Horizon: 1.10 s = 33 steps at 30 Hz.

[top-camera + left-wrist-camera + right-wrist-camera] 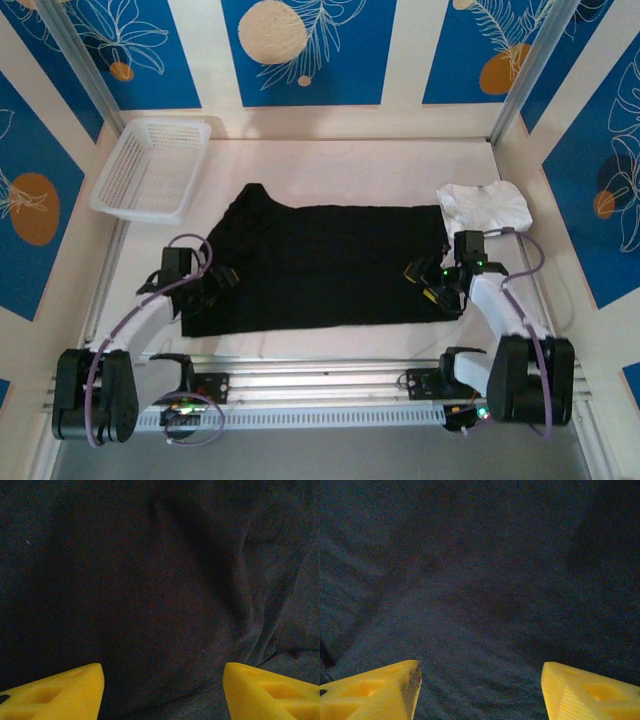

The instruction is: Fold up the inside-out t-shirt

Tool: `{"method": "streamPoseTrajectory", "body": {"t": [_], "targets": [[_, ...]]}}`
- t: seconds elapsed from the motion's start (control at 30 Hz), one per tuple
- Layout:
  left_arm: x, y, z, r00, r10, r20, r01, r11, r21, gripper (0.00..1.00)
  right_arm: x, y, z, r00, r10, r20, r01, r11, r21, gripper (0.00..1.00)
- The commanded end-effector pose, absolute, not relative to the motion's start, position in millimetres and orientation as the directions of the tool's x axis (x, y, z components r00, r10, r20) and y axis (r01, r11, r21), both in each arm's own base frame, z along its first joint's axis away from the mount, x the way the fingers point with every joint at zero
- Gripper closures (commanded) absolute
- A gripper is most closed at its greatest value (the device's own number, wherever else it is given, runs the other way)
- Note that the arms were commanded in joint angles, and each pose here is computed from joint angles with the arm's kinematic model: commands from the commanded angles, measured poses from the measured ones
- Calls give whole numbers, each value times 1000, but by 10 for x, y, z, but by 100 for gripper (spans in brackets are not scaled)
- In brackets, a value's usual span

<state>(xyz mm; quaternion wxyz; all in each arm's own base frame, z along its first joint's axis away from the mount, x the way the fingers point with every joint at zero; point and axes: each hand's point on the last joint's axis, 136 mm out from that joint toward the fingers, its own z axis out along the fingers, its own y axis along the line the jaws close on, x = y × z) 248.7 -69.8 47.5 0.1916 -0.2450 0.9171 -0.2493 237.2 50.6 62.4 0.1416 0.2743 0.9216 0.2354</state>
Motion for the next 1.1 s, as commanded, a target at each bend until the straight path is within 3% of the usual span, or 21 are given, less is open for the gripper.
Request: {"method": "streamPoseTrajectory", "body": {"t": [0.0,0.1,0.27,0.53,0.87,1.07], "targets": [[2830,-534,826,-787,-515,-340,-324,814,-482,34,2674,357,950,-761,564,-322,390,793,468,31],[3262,-537,1047,-763,-510,-397,-288,818,-498,34,3062,274,1061,-733,544,-408,359,820,447,29],[3812,-602,1233,-730,-528,-433,-249,796,-552,33,3732,57,978,-759,466,-455,376,884,278,29],[4127,-744,1208,-738,-541,-403,-218,756,-617,33,4537,-143,632,-846,315,-430,339,940,22,29],[4186,-802,1070,-763,-528,-374,-212,750,-627,33,4863,-307,269,-914,285,-289,323,942,-93,31],[4252,-791,1049,-765,-524,-376,-215,757,-618,33,4847,-295,131,-931,286,-226,309,949,-71,43]]}}
